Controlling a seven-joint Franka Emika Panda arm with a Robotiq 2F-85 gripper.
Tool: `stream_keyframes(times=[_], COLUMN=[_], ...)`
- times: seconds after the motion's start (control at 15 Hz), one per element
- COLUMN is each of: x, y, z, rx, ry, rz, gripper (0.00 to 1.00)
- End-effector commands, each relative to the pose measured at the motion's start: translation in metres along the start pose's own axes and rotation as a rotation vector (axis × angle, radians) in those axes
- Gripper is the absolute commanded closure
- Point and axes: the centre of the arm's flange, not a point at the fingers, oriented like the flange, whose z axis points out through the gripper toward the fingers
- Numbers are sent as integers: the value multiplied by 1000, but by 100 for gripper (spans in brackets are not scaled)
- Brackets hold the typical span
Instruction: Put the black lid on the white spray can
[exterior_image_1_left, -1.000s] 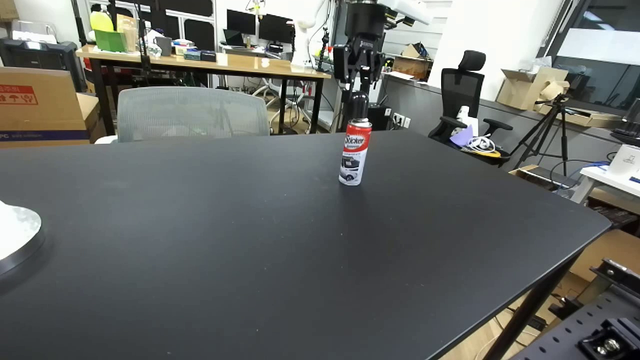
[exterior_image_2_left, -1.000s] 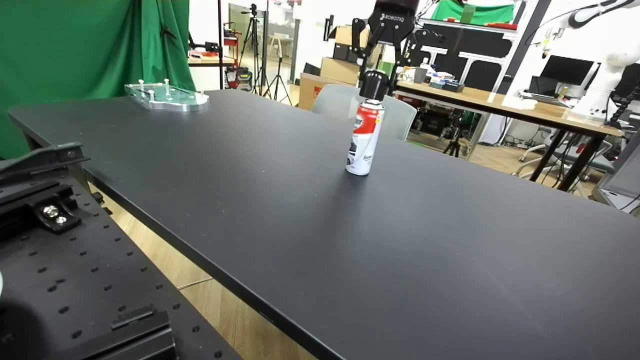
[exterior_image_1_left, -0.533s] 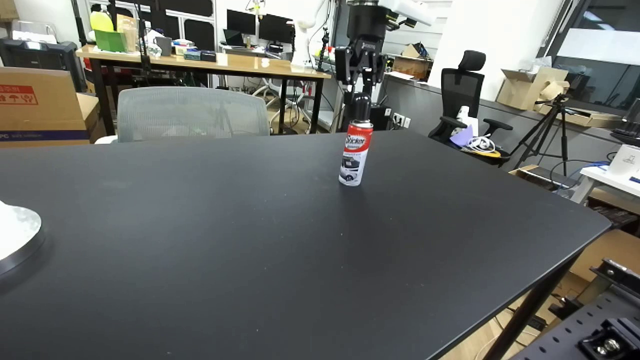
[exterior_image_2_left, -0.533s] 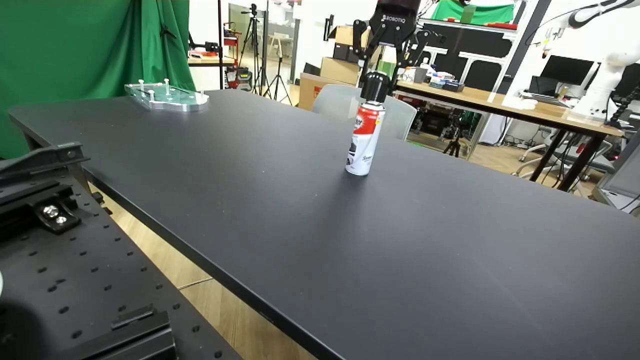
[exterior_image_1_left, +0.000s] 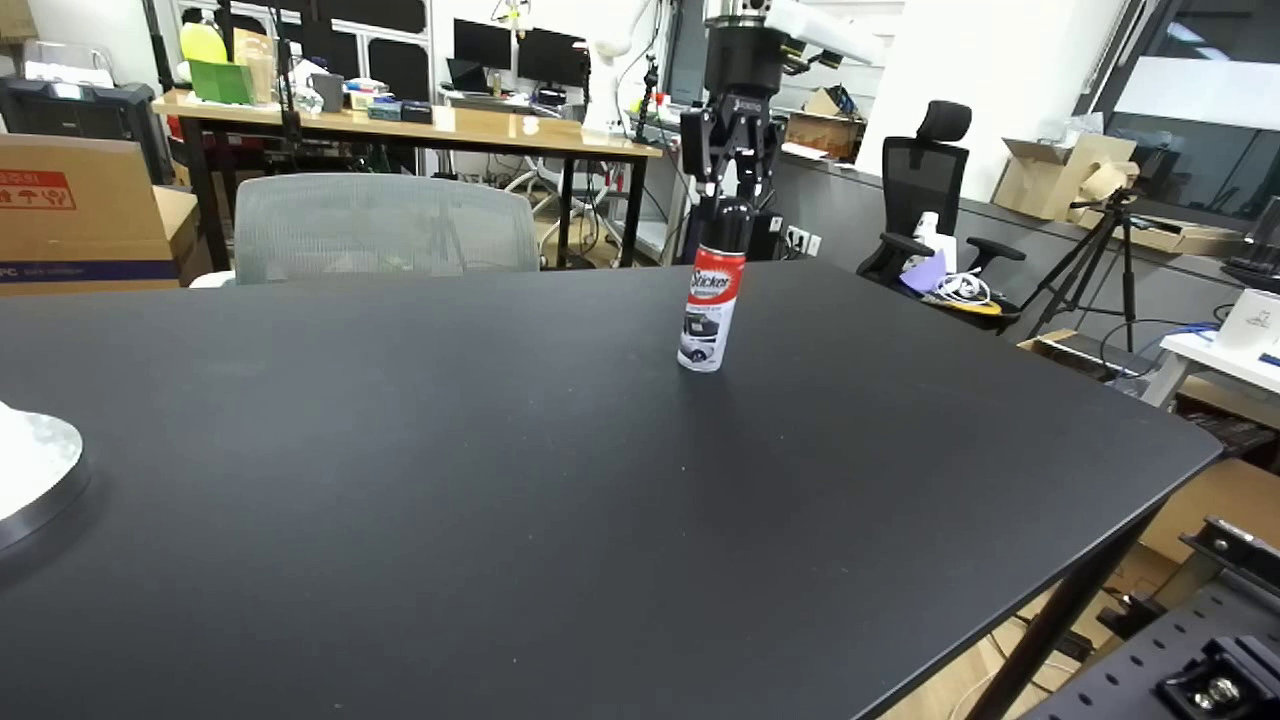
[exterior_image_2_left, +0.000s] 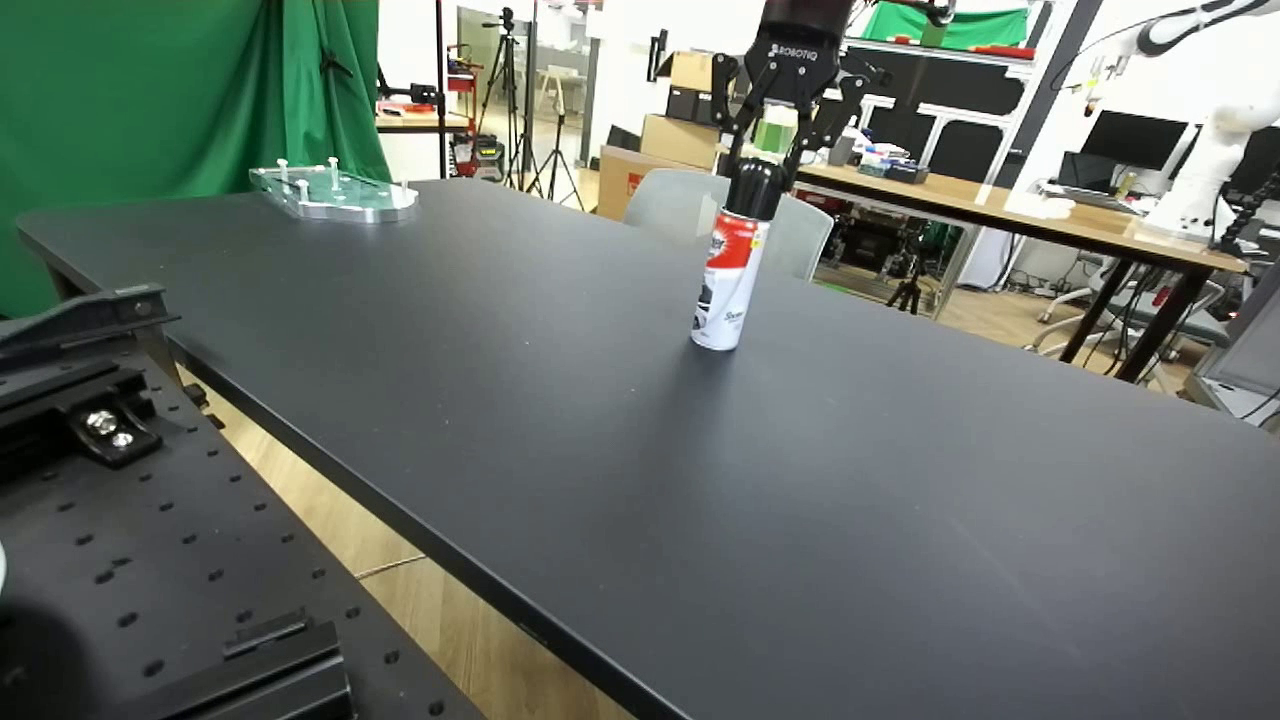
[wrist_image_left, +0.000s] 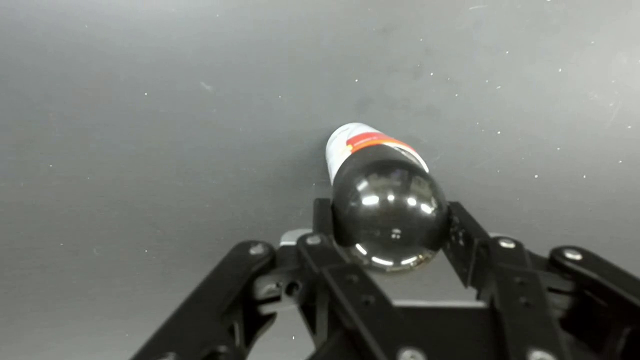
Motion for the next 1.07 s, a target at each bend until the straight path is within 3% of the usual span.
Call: stream_keyframes(times=[0.0,0.13,0.27,0.47,1.0], x=[-2,-3,-5,-7,-22], y=[0,-1,-3,-5,-16], z=[4,4,3,2,-24], rx=[-15,-10,-11,-14,-55], ry=[-11,-13,-16,-18,-13], rz=[26,24,23,20,5], gripper=[68,17,14,0,0])
